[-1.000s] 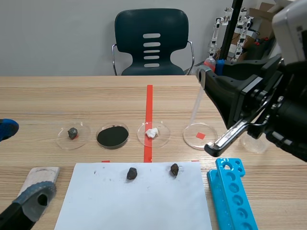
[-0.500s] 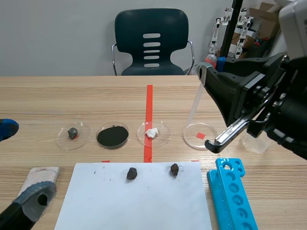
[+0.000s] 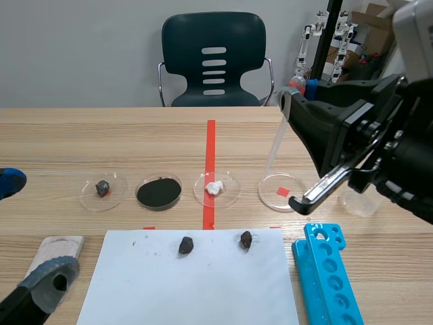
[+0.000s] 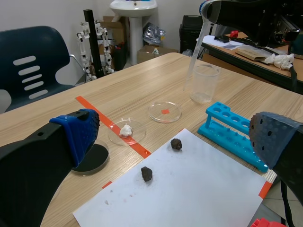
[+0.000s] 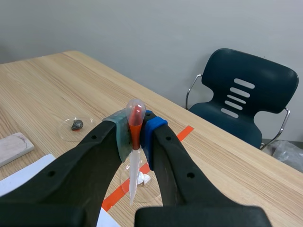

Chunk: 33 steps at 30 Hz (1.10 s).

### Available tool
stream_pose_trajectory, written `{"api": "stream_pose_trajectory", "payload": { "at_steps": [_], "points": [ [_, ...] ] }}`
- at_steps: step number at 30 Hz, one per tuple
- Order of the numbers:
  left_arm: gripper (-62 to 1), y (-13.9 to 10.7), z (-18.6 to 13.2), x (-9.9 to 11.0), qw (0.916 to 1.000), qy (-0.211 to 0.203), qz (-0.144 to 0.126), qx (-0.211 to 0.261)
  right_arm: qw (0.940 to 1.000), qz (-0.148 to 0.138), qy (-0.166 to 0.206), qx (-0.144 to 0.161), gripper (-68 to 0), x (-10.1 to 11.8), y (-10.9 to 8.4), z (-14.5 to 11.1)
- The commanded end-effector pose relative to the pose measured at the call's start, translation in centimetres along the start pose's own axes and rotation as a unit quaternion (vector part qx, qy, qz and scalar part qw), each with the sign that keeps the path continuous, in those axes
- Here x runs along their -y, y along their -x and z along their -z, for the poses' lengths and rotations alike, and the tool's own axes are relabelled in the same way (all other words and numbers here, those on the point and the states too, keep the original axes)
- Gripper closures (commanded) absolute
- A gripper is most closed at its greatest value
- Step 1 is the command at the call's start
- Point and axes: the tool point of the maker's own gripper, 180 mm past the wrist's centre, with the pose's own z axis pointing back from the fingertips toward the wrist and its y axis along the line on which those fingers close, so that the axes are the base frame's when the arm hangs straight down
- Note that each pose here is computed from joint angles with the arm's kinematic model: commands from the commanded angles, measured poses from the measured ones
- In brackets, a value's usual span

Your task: Squeeze the dropper onto the mineral

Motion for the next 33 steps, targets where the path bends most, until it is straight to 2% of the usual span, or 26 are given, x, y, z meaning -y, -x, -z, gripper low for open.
{"api": "stream_pose_trajectory", "payload": {
  "at_steps": [1,14,33],
  "points": [
    [-62.3,-0.9,0.1,-0.1,0.9999,-0.001,0.001,0.016,0.9997,-0.005,0.002,0.022,-0.4,0.4,-1.2,0.2],
    [-62.3,-0.9,0.1,-0.1,0.9999,-0.001,0.001,0.016,0.9993,-0.019,0.019,0.025,-0.4,1.7,-1.6,-0.2],
    [-62.3,-0.9,0.1,-0.1,0.9999,-0.001,0.001,0.016,0.9993,-0.014,0.020,0.027,-0.4,1.7,-1.7,-0.2]
  ]
}}
